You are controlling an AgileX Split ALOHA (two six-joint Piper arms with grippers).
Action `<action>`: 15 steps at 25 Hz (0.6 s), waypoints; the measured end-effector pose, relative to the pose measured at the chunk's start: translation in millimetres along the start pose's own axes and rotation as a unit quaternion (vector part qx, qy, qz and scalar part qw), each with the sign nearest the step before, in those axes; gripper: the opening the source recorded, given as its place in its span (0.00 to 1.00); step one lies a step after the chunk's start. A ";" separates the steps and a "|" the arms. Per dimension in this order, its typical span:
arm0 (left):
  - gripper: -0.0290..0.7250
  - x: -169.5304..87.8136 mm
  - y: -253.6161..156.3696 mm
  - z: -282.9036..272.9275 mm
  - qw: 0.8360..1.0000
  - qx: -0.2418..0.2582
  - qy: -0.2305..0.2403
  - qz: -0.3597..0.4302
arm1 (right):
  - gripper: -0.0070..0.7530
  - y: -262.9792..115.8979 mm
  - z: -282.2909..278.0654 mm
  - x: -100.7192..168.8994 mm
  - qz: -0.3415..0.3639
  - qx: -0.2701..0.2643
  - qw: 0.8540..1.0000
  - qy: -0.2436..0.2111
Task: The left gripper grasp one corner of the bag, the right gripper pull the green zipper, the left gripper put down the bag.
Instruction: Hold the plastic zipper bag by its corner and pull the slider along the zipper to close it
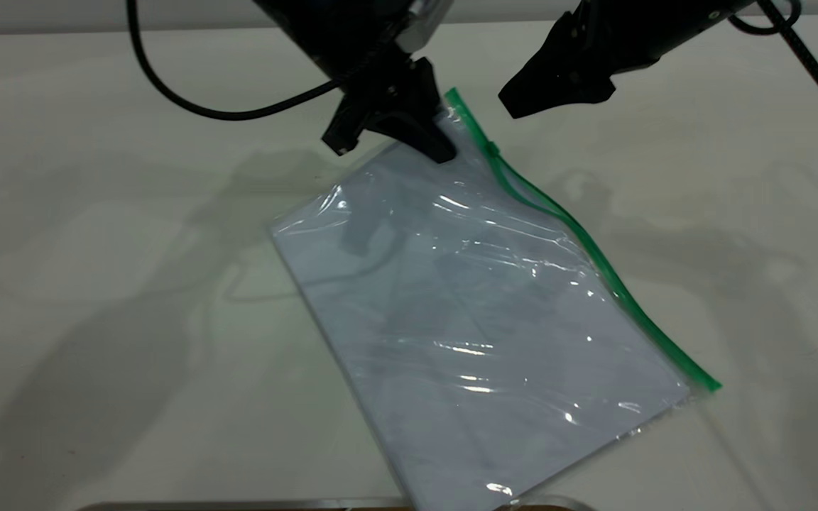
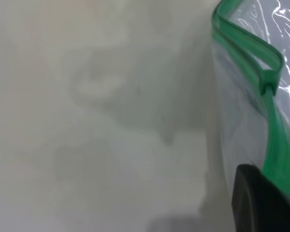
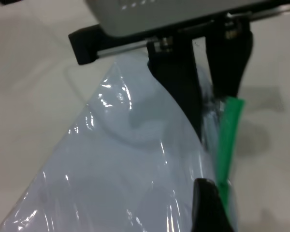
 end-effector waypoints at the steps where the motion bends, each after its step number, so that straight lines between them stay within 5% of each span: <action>1: 0.11 2.1 3.3 0.7 1.000 -0.002 0.003 0.004 | 0.65 -2.1 2.6 -0.6 0.002 0.001 1.000 0.002; 15: 0.11 10.9 9.2 -0.6 1.000 -0.009 0.026 0.003 | 0.64 -22.8 28.4 -6.8 0.034 -0.005 0.999 0.007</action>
Point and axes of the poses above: a point on each arm's last joint axis where the gripper is mounted, z pointing out along that axis toward the gripper, x along the wrist's bending axis when the last joint is at zero, y = z × x, the point moved 3 cm from there along z, pointing out along that axis toward the gripper, and after that the axes turned 6 degrees about z, right-handed, at the moved point
